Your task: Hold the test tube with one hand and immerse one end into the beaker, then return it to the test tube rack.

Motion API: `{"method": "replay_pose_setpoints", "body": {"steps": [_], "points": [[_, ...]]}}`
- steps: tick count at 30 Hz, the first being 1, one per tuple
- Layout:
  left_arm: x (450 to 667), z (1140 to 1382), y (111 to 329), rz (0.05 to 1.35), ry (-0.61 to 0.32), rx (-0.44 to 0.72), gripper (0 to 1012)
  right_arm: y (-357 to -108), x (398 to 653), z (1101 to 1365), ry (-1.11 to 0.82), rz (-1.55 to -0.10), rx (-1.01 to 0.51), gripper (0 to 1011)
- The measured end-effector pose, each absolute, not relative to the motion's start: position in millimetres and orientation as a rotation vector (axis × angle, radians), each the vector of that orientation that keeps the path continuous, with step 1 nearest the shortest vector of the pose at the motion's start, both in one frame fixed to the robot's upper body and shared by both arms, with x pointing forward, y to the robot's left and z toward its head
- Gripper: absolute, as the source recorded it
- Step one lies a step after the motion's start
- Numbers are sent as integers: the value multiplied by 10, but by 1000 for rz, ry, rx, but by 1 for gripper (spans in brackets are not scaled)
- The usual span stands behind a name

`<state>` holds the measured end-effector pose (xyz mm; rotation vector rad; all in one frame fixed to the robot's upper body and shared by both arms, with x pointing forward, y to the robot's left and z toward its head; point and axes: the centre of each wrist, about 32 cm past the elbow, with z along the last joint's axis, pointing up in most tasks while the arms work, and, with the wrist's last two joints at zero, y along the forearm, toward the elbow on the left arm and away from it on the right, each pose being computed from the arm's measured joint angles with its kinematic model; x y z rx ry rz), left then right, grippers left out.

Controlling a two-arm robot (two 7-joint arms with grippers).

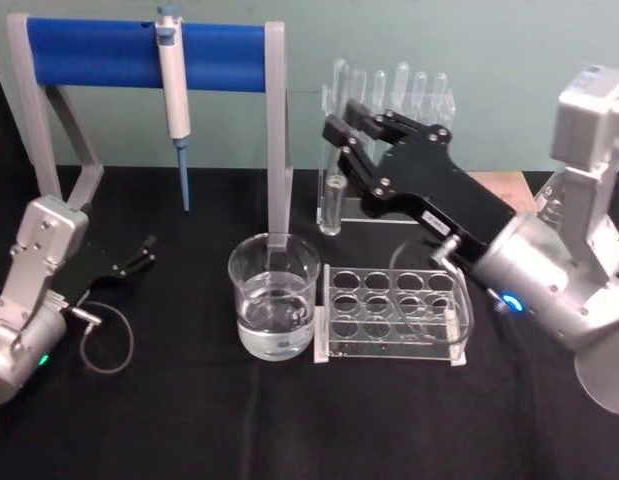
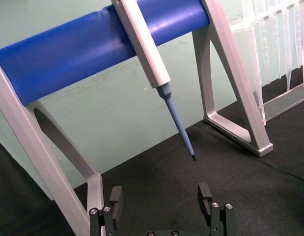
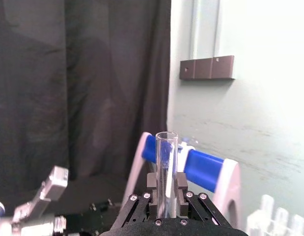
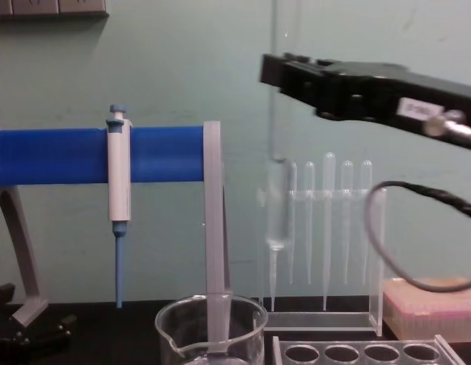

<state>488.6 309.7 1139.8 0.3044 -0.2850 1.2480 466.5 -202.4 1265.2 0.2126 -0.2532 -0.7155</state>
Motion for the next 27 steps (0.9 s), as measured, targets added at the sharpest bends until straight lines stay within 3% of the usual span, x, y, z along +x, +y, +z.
{"method": "replay_pose_setpoints", "body": {"steps": [11,27], "points": [[4886,11398,3097,1248,-285,304,1000,-2403,4424,12412,-249,-821,122,222],[4886,11398,3097,1248,-285,304,1000,-2388,4466,12073,-175,-840,94,222]]}}
